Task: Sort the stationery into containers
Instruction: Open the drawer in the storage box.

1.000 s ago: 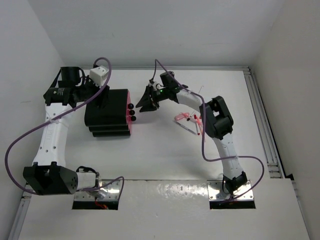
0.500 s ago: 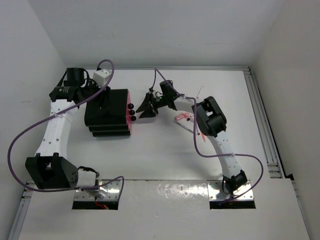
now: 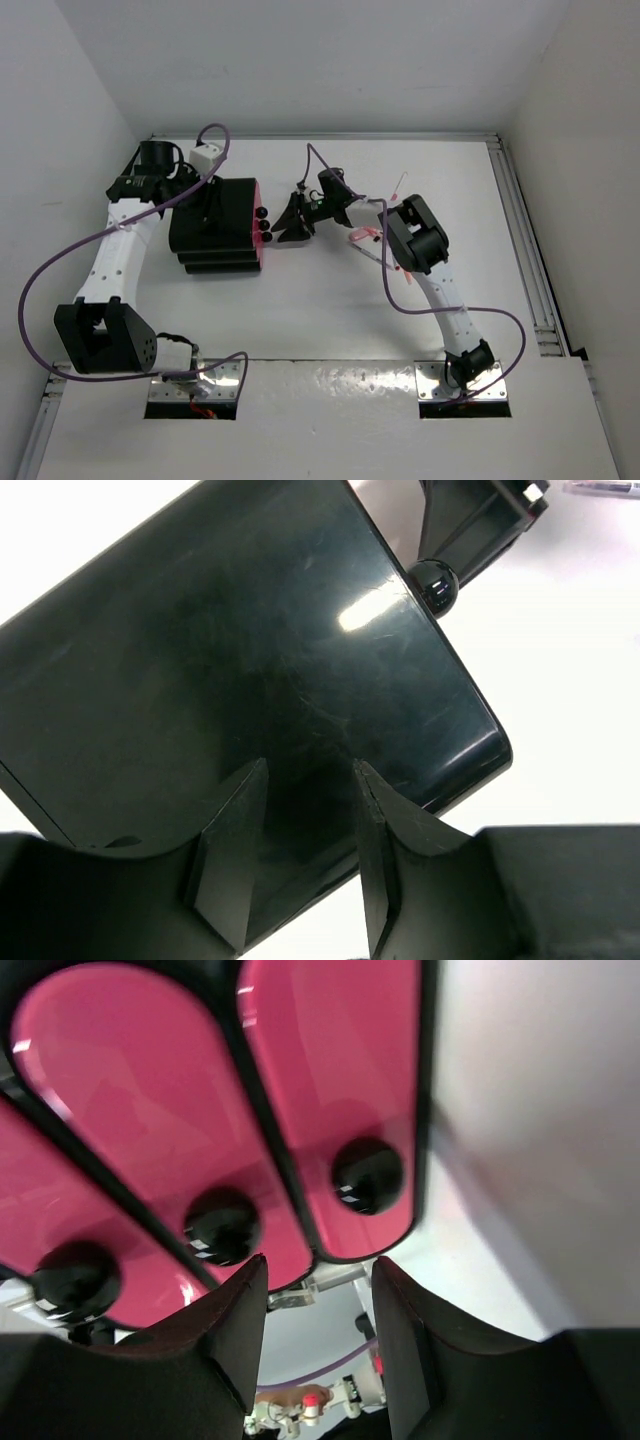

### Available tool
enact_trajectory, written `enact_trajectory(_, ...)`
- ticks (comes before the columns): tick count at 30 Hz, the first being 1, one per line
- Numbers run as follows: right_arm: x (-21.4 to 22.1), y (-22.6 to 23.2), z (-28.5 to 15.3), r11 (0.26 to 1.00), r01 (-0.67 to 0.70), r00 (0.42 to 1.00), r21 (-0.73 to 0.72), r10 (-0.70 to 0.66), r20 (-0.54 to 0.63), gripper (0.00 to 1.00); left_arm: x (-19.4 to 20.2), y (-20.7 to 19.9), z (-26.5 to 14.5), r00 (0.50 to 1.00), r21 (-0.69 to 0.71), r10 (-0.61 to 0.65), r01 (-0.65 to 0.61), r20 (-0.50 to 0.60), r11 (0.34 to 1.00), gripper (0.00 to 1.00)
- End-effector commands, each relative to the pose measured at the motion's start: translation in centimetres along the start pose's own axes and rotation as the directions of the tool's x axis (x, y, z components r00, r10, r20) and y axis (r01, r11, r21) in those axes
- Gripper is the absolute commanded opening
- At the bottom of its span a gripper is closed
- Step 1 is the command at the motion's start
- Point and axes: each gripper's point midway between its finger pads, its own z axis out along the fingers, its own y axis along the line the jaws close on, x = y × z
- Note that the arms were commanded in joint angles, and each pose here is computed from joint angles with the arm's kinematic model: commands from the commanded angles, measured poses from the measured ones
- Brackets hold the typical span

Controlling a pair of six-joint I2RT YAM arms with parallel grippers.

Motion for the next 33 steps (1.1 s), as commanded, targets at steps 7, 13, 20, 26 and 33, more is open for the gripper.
enact_trajectory(7, -0.9, -1.4, 1.7, 0.999, 0.046, 0.999, 0.000, -0.046, 0.019, 0.44, -0.1, -0.3, 0.6, 1.000, 0.011, 0.000, 0.000, 0.005, 1.000, 0.44)
enact_trajectory(13, -1.3, -1.7, 3.1, 0.999, 0.050, 0.998, -0.002, -0.050, 0.024, 0.42, 0.2, -0.4, 0.7, 1.000, 0.014, 0.001, -0.001, -0.002, 1.000, 0.44)
enact_trajectory(20, -2.2, -2.9, 3.7, 0.999, 0.030, 0.997, 0.037, -0.032, 0.075, 0.39, 0.6, -0.4, 0.9, 1.000, 0.016, -0.001, 0.001, -0.009, 1.000, 0.44)
enact_trajectory(26, -2.5, -3.2, 3.9, 0.999, 0.032, 0.996, 0.043, -0.035, 0.083, 0.34, 0.9, -0.2, 1.0, 1.000, 0.008, -0.009, 0.009, -0.017, 1.000, 0.44)
enact_trajectory(33, -2.2, -3.6, 2.4, 0.996, 0.057, 0.995, 0.075, -0.063, 0.082, 0.07, 2.3, 1.0, 1.2, 0.996, -0.039, -0.059, 0.057, -0.062, 0.998, 0.44)
